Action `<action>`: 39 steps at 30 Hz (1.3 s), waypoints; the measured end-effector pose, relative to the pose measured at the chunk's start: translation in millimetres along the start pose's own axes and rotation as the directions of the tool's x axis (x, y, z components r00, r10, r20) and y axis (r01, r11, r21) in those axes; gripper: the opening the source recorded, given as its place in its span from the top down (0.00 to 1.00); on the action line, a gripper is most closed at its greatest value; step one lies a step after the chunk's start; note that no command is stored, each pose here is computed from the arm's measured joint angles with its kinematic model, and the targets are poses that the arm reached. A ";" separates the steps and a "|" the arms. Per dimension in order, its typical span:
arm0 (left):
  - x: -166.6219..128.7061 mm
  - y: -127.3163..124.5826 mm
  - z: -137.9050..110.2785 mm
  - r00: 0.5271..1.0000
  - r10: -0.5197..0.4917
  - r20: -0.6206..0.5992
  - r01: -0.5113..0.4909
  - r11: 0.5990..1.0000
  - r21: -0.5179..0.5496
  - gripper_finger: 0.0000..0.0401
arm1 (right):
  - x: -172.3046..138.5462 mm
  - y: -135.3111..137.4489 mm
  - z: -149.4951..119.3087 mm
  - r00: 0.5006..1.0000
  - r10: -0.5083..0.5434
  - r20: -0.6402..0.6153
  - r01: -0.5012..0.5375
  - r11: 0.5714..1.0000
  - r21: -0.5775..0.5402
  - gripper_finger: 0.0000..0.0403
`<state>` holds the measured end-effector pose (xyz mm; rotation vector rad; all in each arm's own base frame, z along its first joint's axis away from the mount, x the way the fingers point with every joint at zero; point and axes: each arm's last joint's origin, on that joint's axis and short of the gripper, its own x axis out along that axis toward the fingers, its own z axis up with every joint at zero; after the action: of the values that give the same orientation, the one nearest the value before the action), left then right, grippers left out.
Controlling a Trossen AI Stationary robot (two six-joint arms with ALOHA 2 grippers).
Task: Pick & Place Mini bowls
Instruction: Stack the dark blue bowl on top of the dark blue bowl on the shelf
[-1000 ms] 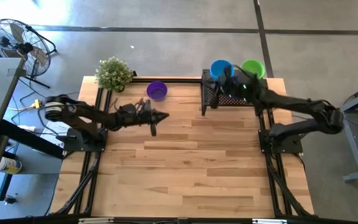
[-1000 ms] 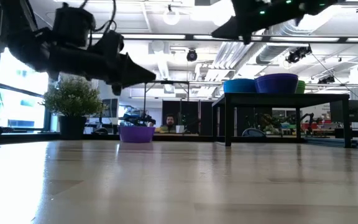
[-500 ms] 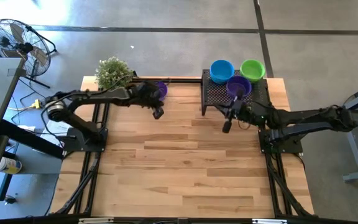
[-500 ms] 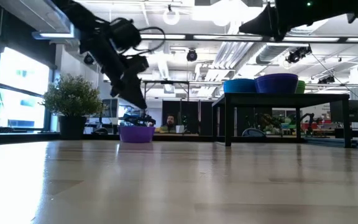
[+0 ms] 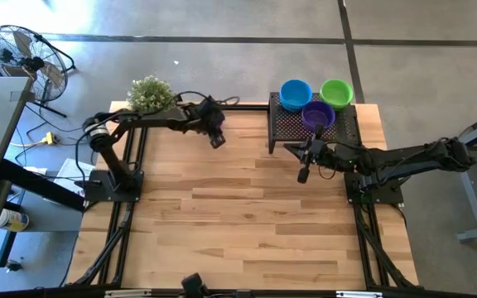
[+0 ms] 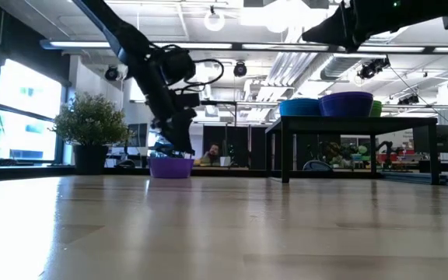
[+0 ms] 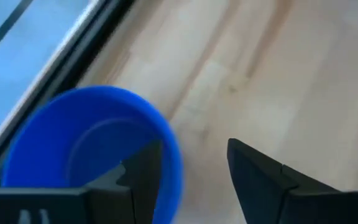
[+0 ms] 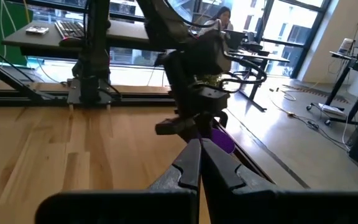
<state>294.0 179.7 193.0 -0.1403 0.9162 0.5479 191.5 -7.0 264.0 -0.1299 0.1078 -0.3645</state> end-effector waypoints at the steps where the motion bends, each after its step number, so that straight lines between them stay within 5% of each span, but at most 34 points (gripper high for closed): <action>1: 2.4 4.5 -0.5 1.000 0.008 -0.004 -0.008 1.000 -0.011 0.56 | 0.0 0.0 0.0 1.000 0.000 0.000 0.000 1.000 0.000 1.00; 9: 22.7 23.7 -18.2 0.988 -0.098 -0.119 0.093 0.995 -0.047 0.59 | 0.0 0.0 -0.4 1.000 0.000 -0.004 0.000 1.000 -0.001 1.00; 18: 25.8 15.9 -21.9 0.983 -0.089 -0.162 0.090 0.996 0.002 0.96 | 0.1 0.1 -0.7 1.000 0.001 -0.006 -0.001 1.000 -0.003 1.00; 24: 10.2 5.2 -16.2 0.985 -0.104 -0.138 0.107 0.994 0.013 0.97 | 0.1 0.5 -1.1 1.000 0.014 -0.010 -0.014 1.000 -0.004 1.00; 31: -27.5 -56.2 -2.5 0.977 -0.209 -0.039 0.212 0.969 0.130 0.98 | -1.6 5.0 -1.4 0.999 0.035 -0.015 -0.035 0.999 -0.009 1.00; 39: -52.0 -155.2 -3.1 0.895 -0.438 0.089 0.398 0.872 0.284 0.99 | -4.6 12.4 -0.6 0.997 0.076 -0.009 -0.076 0.997 -0.006 1.00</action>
<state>345.2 25.7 214.3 -0.0563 0.7701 0.0284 191.4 6.1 262.0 -0.1306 0.1222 -0.2886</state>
